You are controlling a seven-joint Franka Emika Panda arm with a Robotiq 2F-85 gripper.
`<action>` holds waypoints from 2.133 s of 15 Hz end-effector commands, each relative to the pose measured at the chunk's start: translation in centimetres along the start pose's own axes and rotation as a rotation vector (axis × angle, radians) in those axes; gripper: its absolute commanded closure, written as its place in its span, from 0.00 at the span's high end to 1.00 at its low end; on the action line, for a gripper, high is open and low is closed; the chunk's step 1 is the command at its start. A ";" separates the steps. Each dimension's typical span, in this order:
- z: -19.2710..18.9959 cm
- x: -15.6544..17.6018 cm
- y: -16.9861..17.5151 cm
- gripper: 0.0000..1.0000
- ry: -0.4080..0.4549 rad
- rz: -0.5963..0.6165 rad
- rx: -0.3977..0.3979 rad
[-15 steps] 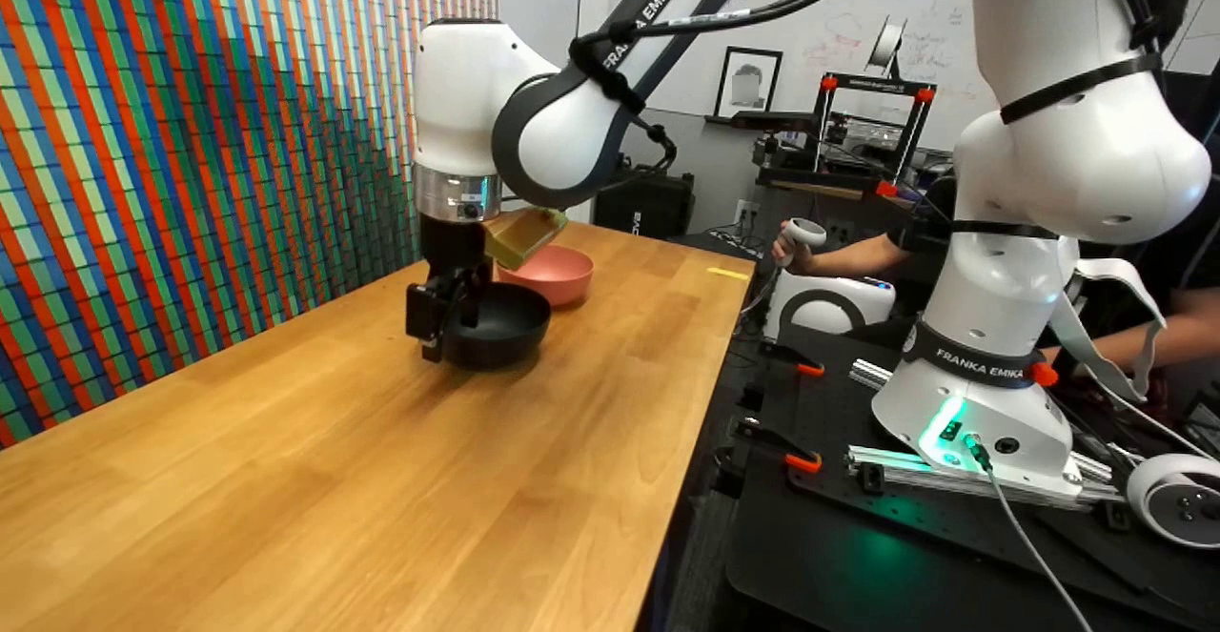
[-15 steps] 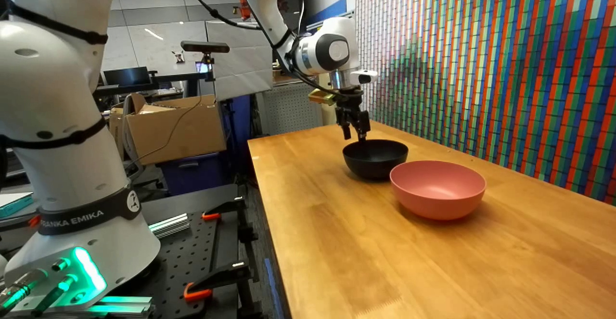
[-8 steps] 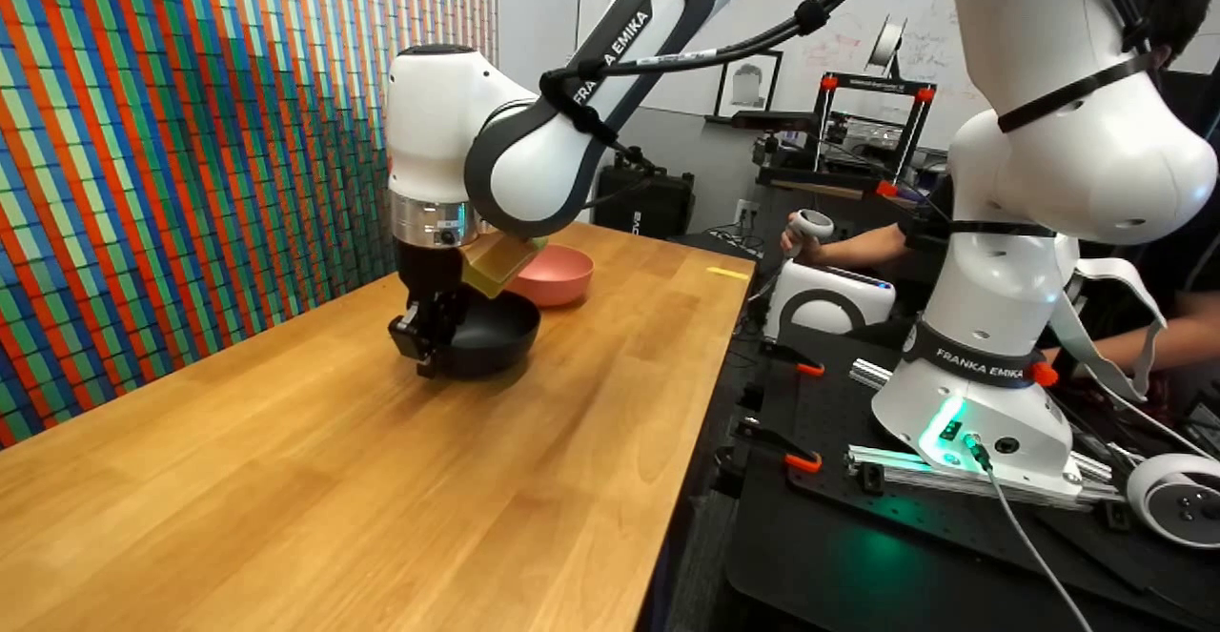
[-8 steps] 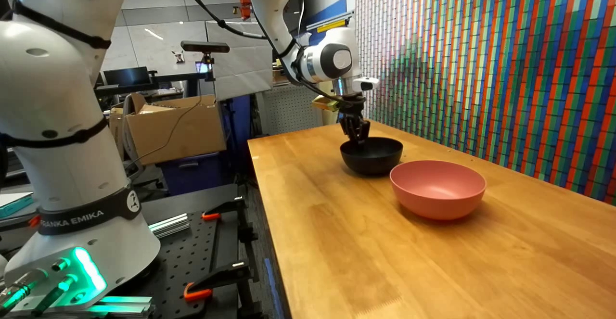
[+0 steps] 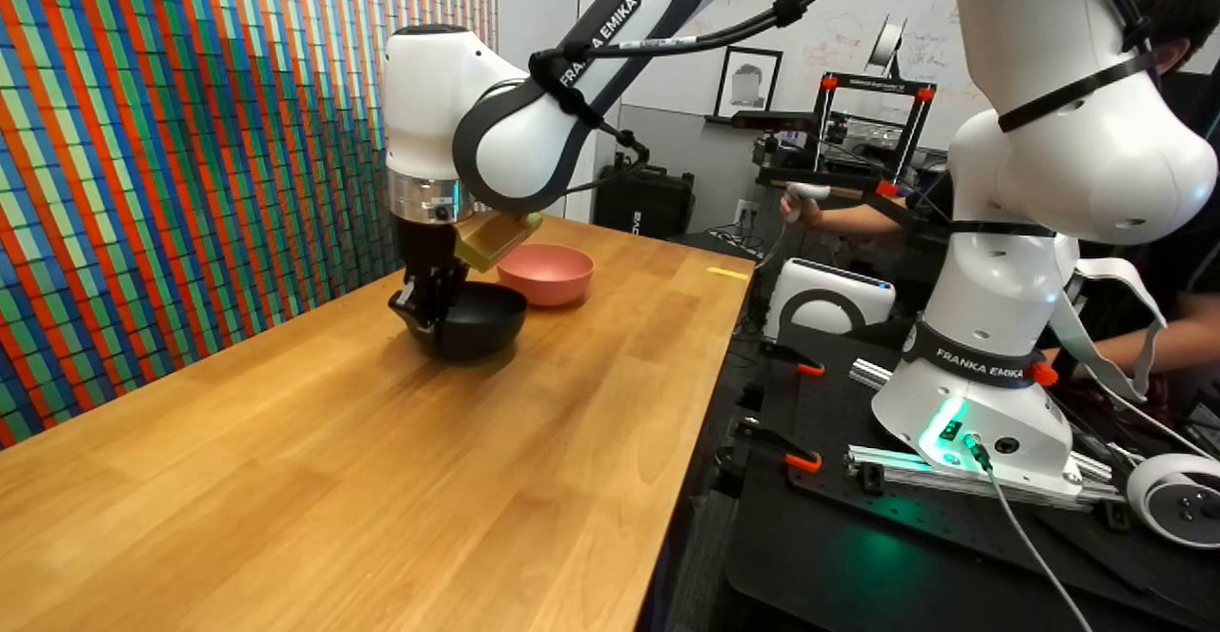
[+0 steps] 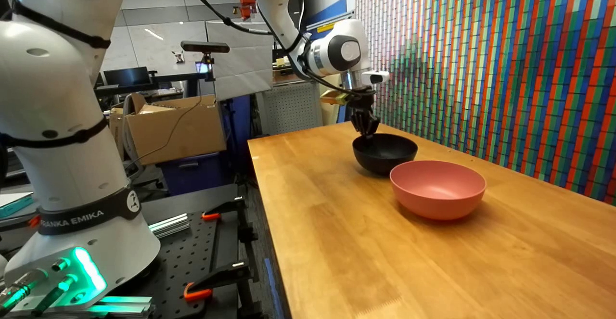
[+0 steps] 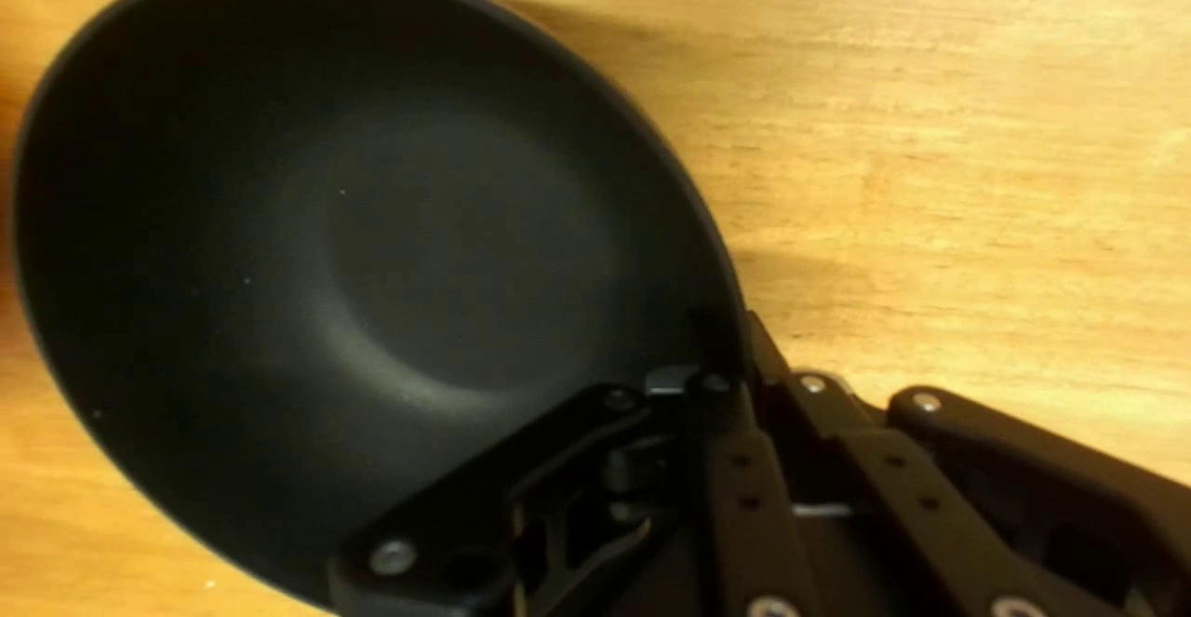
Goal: Put the black bowl in the pink bowl
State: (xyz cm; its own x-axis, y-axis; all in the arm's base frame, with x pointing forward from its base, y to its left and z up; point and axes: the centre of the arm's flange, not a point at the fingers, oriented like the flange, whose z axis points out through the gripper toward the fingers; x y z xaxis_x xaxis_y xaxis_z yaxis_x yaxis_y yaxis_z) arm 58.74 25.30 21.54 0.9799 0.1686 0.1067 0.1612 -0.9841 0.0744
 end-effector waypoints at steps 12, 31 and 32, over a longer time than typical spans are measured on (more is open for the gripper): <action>-9.5 5.3 19.2 0.04 -0.141 0.193 -0.136; -1.5 1.0 18.3 0.04 -0.111 0.159 -0.158; -1.6 1.0 18.7 0.05 -0.106 0.159 -0.169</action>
State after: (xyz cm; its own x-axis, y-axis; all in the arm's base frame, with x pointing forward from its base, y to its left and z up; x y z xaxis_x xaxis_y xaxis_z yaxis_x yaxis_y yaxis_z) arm 62.58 8.28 23.86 0.9997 0.0031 -0.0225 0.0075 -0.9804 0.1969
